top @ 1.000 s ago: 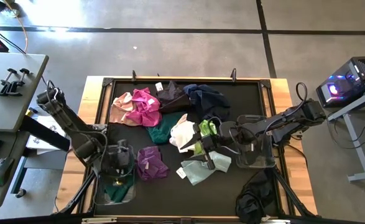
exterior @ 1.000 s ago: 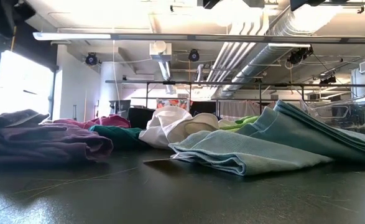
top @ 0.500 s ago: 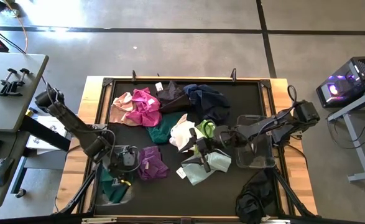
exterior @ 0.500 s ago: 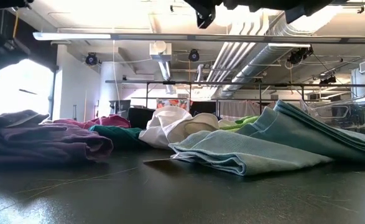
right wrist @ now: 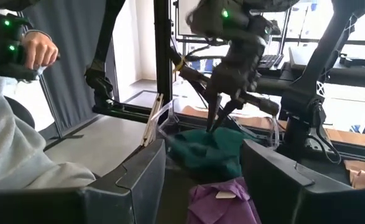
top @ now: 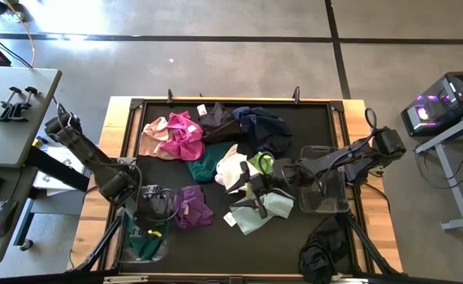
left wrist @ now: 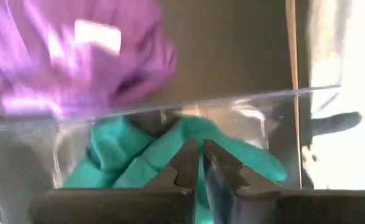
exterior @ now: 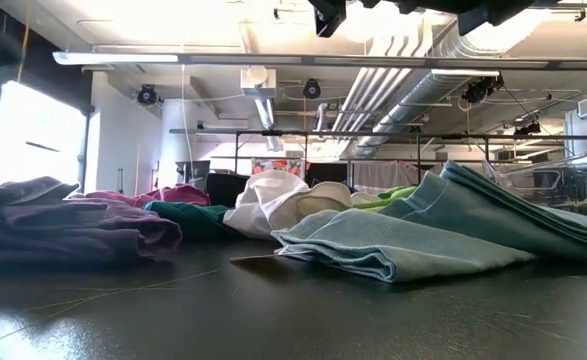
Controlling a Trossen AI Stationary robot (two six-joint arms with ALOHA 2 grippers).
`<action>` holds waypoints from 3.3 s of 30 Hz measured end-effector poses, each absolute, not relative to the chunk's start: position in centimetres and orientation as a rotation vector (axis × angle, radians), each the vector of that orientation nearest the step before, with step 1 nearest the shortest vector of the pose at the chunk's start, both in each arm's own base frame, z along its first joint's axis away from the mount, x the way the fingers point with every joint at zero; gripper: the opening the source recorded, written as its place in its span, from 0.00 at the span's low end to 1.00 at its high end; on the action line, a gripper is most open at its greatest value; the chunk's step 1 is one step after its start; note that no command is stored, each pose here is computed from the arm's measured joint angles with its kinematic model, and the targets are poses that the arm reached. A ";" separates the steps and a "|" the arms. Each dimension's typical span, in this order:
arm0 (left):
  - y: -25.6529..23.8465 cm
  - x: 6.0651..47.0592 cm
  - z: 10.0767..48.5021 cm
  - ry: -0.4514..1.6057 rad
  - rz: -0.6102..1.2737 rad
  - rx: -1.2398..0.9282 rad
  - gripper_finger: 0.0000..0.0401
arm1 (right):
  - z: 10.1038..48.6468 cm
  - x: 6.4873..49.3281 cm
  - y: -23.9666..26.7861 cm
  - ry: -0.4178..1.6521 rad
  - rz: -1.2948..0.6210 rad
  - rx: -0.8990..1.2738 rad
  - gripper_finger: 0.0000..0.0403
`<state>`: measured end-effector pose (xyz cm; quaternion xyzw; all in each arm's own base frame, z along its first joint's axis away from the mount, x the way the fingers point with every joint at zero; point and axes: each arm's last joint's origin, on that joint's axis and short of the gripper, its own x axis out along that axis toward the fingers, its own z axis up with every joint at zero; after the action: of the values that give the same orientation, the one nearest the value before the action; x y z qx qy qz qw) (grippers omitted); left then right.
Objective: Sort towels by color in basket
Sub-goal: Put the bottom black towel into the left transparent bin
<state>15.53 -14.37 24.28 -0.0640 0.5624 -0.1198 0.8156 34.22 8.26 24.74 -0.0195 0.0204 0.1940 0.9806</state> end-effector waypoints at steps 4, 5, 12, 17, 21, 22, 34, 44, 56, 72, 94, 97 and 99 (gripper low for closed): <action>-14.3 16.4 25.3 1.016 -0.221 0.061 0.00 | 25.5 33.9 8.3 0.010 0.392 -0.062 0.50; -14.3 16.6 25.4 0.969 -0.200 0.114 0.00 | 25.7 33.8 8.2 0.005 0.392 -0.062 0.50; -13.6 18.4 24.1 0.641 0.038 0.291 0.00 | 26.9 32.6 8.5 0.124 0.142 -0.154 0.50; -12.1 20.0 22.2 0.515 0.056 0.324 0.00 | 28.5 31.7 9.1 0.377 0.016 -0.150 0.50; -10.8 21.0 21.8 0.435 -0.065 0.350 0.00 | 30.3 30.9 10.1 0.624 0.101 0.032 0.50; -10.5 21.1 21.7 0.434 -0.099 0.358 0.00 | 30.6 30.7 10.4 0.686 0.143 0.084 0.50; -8.5 21.8 22.0 0.417 -0.370 0.448 0.00 | 28.6 28.0 14.2 1.052 0.059 0.742 0.50; -8.0 21.9 22.0 0.400 -0.585 0.388 0.00 | 27.2 22.3 19.5 1.425 -0.247 1.037 0.50; -7.3 22.1 21.9 0.414 -0.570 0.370 0.00 | 25.2 18.5 23.5 1.600 -0.636 1.199 0.50; -7.3 22.0 21.8 0.429 -0.571 0.361 0.00 | 16.3 20.5 25.9 1.721 -0.657 0.797 0.50; -7.3 22.0 21.7 0.439 -0.564 0.356 0.00 | 14.1 22.9 27.2 1.473 -0.369 0.637 0.04; -7.2 22.0 21.8 0.428 -0.556 0.364 0.00 | 15.3 23.7 26.9 1.344 -0.315 0.650 0.03; -7.3 22.1 22.0 0.406 -0.534 0.375 0.00 | 17.1 23.9 26.5 1.238 -0.288 0.659 0.01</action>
<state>22.14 -7.29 22.00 0.1829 0.1982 -0.2607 0.9270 23.95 26.54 17.05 0.3023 0.5673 -0.1320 0.7546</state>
